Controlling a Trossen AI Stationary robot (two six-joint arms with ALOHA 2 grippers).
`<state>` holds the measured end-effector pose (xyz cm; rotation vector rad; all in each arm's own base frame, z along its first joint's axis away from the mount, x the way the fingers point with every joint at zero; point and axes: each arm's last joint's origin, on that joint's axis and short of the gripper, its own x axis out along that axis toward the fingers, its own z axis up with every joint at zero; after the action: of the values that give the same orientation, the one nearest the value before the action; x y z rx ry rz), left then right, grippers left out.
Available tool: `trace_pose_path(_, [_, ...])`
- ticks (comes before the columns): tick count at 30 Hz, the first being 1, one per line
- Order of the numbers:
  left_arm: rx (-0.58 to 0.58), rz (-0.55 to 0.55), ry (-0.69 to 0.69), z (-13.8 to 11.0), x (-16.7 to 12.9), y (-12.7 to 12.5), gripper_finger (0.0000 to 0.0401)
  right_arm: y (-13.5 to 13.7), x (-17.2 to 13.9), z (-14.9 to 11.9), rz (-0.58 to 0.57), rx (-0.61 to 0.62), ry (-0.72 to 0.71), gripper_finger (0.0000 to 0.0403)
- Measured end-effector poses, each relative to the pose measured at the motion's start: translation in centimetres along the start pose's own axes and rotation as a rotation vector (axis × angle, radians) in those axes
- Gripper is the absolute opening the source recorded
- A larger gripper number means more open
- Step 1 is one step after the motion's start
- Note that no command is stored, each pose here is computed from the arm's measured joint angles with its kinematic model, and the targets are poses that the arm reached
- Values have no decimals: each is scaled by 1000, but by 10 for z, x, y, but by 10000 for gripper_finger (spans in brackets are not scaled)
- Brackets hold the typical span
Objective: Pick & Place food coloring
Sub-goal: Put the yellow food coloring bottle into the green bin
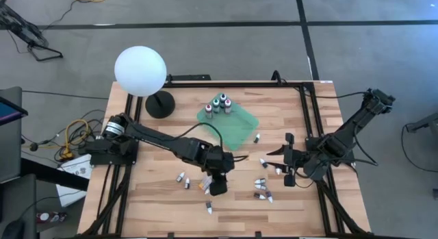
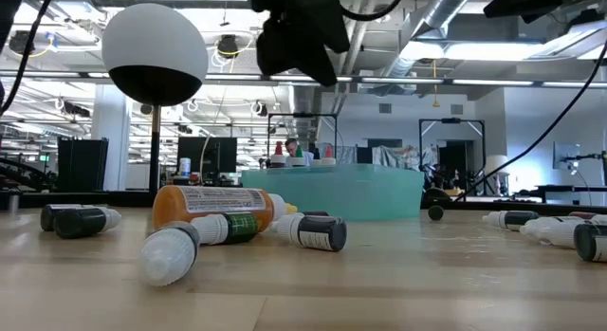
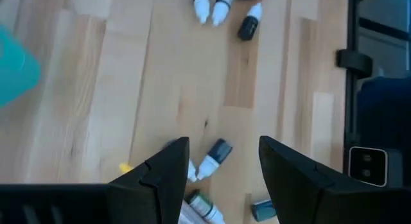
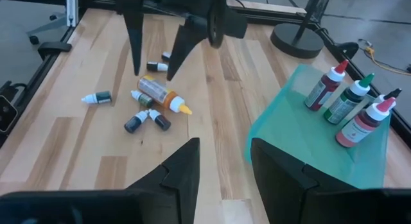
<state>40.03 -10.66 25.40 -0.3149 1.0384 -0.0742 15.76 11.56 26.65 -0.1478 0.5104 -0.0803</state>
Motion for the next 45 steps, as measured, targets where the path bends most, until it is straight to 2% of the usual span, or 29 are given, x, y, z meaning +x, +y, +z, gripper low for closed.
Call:
trace_pose_path(5, [1, -50, -5, 7, -6, 4, 182, 0, 0, 0, 2, -2, 3, 131])
trace_pose_path(13, [-6, -12, -21, 10, -7, 9, 182, 0, 0, -1, 0, -9, 11, 131])
trace_pose_path(18, [38, -47, 52, 1, -6, 3, 182, 0, 0, -2, -1, -12, 14, 131])
trace_pose_path(20, [23, 0, 108, -5, -6, 5, 182, 0, 0, -2, -1, -12, 14, 131])
trace_pose_path(24, [22, 241, 291, -30, -11, 12, 182, 0, 0, -2, -1, -12, 14, 131])
trace_pose_path(26, [33, 332, 318, -37, -14, 10, 182, 0, 0, -2, -1, -12, 14, 131])
trace_pose_path(29, [74, 360, 260, -38, -12, 1, 182, 0, 0, -2, -1, -12, 14, 131])
trace_pose_path(32, [120, 333, 122, -29, -8, -9, 182, 0, 0, -2, -2, -12, 14, 131])
trace_pose_path(36, [122, 285, 16, -19, -5, -14, 182, 0, 0, -2, -2, 0, 14, 131])
trace_pose_path(45, [120, 167, -49, -10, -4, -19, 182, 0, 0, -2, -1, 5, 14, 131])
